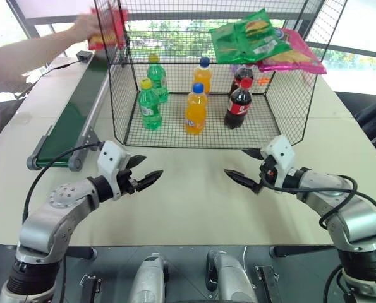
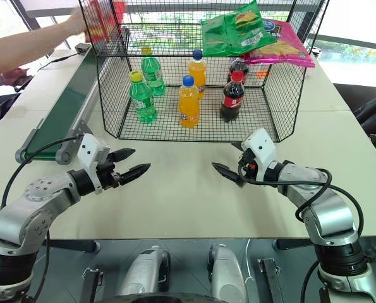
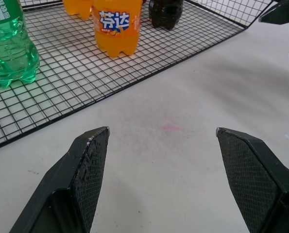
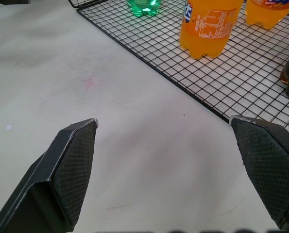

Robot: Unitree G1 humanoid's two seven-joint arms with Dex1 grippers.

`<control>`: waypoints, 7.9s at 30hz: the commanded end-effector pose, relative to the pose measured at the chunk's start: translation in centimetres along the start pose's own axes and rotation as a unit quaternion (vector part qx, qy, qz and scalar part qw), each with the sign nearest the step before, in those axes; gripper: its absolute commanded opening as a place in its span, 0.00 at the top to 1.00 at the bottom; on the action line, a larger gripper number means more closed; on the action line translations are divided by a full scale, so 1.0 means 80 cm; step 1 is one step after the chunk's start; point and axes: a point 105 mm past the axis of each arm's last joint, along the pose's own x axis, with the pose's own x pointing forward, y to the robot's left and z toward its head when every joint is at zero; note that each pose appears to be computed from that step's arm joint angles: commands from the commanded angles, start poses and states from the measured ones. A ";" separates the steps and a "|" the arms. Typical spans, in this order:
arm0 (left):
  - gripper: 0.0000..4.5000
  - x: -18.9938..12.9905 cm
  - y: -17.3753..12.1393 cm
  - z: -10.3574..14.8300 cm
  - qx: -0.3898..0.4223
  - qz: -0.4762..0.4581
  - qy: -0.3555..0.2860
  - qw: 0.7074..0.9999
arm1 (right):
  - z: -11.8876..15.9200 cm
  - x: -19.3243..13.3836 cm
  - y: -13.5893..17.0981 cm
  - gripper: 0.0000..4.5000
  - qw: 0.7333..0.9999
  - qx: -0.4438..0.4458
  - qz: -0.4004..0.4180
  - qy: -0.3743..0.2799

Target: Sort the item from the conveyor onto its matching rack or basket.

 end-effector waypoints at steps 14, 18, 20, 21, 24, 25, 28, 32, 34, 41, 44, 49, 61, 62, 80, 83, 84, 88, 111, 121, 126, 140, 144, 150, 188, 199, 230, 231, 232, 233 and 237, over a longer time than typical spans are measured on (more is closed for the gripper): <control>0.18 -0.021 0.027 0.043 0.111 0.056 -0.013 0.992 | 0.025 -0.021 -0.026 0.00 0.999 -0.031 -0.014 -0.016; 0.18 -0.049 0.058 0.066 0.200 0.116 0.007 0.973 | 0.029 -0.028 -0.030 0.00 0.999 -0.039 -0.005 -0.009; 0.18 -0.066 0.068 0.077 0.216 0.134 0.015 0.967 | 0.032 -0.027 -0.032 0.00 0.999 -0.041 0.001 -0.009; 0.18 -0.070 0.068 0.080 0.218 0.134 0.017 0.967 | 0.031 -0.026 -0.033 0.00 0.999 -0.042 0.002 -0.008; 0.18 -0.071 0.056 0.074 0.219 0.118 0.023 0.968 | 0.031 -0.020 -0.034 0.00 0.999 -0.043 0.007 -0.009; 0.18 -0.072 0.055 0.073 0.228 0.122 0.025 0.966 | 0.032 -0.019 -0.035 0.00 0.999 -0.045 0.008 -0.010; 0.18 -0.083 0.073 0.076 0.281 0.170 0.039 0.944 | 0.043 -0.016 -0.033 0.00 0.999 -0.045 0.016 -0.024; 0.18 -0.138 0.142 0.081 0.450 0.290 0.144 0.832 | 0.076 0.000 0.009 0.00 0.994 -0.030 0.077 -0.078; 0.18 -0.166 0.171 0.088 0.512 0.336 0.182 0.769 | 0.079 0.012 0.033 0.00 0.991 -0.018 0.101 -0.089; 0.18 -0.185 0.200 0.077 0.614 0.320 0.232 0.683 | 0.080 0.031 0.071 0.00 0.987 -0.013 0.123 -0.099; 0.18 -0.174 0.204 0.068 0.621 0.306 0.229 0.684 | 0.082 0.034 0.075 0.00 0.986 -0.017 0.127 -0.104; 0.18 -0.160 0.210 0.049 0.640 0.274 0.246 0.674 | 0.078 0.034 0.070 0.00 0.988 -0.022 0.116 -0.103; 0.18 -0.130 0.219 0.030 0.642 0.269 0.246 0.674 | 0.083 0.022 0.050 0.00 0.990 -0.033 0.084 -0.105; 0.18 -0.129 0.220 0.029 0.642 0.270 0.247 0.673 | 0.083 0.021 0.050 0.00 0.990 -0.033 0.084 -0.105; 0.18 -0.109 0.229 0.024 0.638 0.277 0.249 0.674 | 0.089 0.017 0.046 0.00 0.993 -0.033 0.062 -0.100; 0.18 -0.109 0.232 0.024 0.638 0.279 0.252 0.672 | 0.089 0.017 0.045 0.00 0.993 -0.033 0.058 -0.100; 0.18 -0.109 0.233 0.025 0.639 0.281 0.253 0.669 | 0.089 0.017 0.045 0.00 0.993 -0.033 0.057 -0.100; 0.18 -0.108 0.237 0.027 0.642 0.286 0.255 0.664 | 0.088 0.017 0.046 0.00 0.993 -0.033 0.055 -0.097; 0.50 -0.060 0.266 0.008 0.620 0.287 0.264 0.680 | 0.089 0.013 0.038 0.00 0.994 -0.035 0.031 -0.098; 0.99 -0.058 0.263 0.007 0.617 0.294 0.257 0.683 | 0.091 0.016 0.038 0.00 0.994 -0.036 0.032 -0.102; 0.99 -0.076 0.262 0.068 0.596 0.409 0.149 0.675 | 0.090 0.016 0.038 0.00 0.994 -0.036 0.031 -0.103; 0.99 -0.182 0.176 0.188 0.370 0.528 -0.160 0.748 | 0.096 -0.005 -0.051 0.00 0.992 -0.102 -0.028 -0.071; 0.99 -0.155 0.128 0.209 0.331 0.447 -0.210 0.804 | 0.119 -0.020 -0.088 0.00 0.989 -0.113 -0.050 -0.085; 0.99 -0.098 0.063 0.241 0.251 0.304 -0.286 0.874 | 0.158 -0.042 -0.111 0.00 0.984 -0.114 -0.061 -0.125; 0.99 0.110 0.121 0.211 0.164 0.402 -0.237 0.869 | 0.149 -0.098 -0.094 0.00 0.978 -0.110 -0.142 -0.105; 0.99 0.137 0.125 0.243 0.160 0.435 -0.229 0.856 | 0.145 -0.099 -0.086 0.00 0.978 -0.098 -0.149 -0.111; 0.12 0.044 0.063 0.234 0.164 0.280 -0.263 0.909 | 0.134 -0.088 -0.084 0.00 0.981 -0.080 -0.140 -0.108; 0.12 0.038 0.058 0.230 0.151 0.256 -0.267 0.917 | 0.134 -0.089 -0.085 0.00 0.981 -0.079 -0.140 -0.108; 0.12 0.033 0.054 0.226 0.145 0.234 -0.269 0.923 | 0.133 -0.089 -0.085 0.00 0.982 -0.078 -0.138 -0.107; 0.12 0.026 0.050 0.219 0.132 0.207 -0.267 0.932 | 0.131 -0.088 -0.083 0.00 0.983 -0.076 -0.132 -0.103; 0.12 -0.009 0.059 0.195 0.131 0.154 -0.230 0.952 | 0.118 -0.084 -0.074 0.00 0.988 -0.064 -0.106 -0.089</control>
